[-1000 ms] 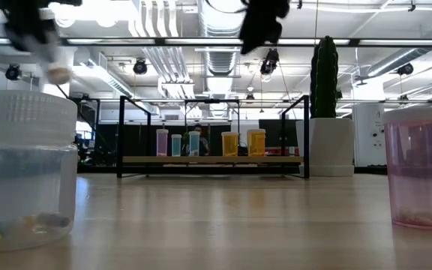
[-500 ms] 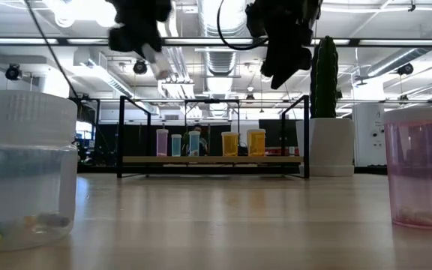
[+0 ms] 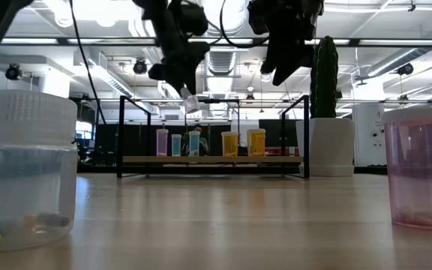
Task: Pick and place medicine bottles onto shelf by color
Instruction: Put the left transparent pill bottle on the shelf
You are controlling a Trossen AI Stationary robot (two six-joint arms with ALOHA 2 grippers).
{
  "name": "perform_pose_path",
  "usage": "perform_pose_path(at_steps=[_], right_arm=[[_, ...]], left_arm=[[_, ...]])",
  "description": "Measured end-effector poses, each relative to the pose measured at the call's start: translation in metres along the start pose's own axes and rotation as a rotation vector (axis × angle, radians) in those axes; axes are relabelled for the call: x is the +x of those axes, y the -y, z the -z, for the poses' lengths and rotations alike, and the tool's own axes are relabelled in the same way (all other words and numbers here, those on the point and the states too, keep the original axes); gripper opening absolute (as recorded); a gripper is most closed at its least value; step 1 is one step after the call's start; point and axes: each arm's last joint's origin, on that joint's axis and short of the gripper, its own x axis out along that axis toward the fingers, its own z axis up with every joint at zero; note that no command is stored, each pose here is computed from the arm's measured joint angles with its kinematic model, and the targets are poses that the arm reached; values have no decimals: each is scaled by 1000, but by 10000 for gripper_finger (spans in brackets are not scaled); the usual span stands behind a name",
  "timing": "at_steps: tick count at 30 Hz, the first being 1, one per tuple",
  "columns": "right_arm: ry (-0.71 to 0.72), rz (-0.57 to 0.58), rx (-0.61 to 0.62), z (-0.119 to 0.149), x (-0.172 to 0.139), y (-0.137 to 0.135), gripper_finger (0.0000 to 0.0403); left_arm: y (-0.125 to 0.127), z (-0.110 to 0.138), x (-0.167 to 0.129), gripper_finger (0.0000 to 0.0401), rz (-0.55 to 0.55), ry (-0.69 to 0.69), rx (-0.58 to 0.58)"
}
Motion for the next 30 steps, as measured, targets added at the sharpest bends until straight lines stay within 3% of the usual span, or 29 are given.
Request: perform_pose_path(at_steps=[9, 16, 30], right_arm=[[4, -1, -28, 0, -2, 0, 224], [5, -1, -62, 0, -2, 0, 224], [-2, 1, -61, 1, -2, 1, 224]], left_arm=[[-51, -31, 41, 130, -80, 27, -77], [-51, -34, 86, 130, -88, -54, -43], [-52, -35, 105, 133, -85, -37, -43]])
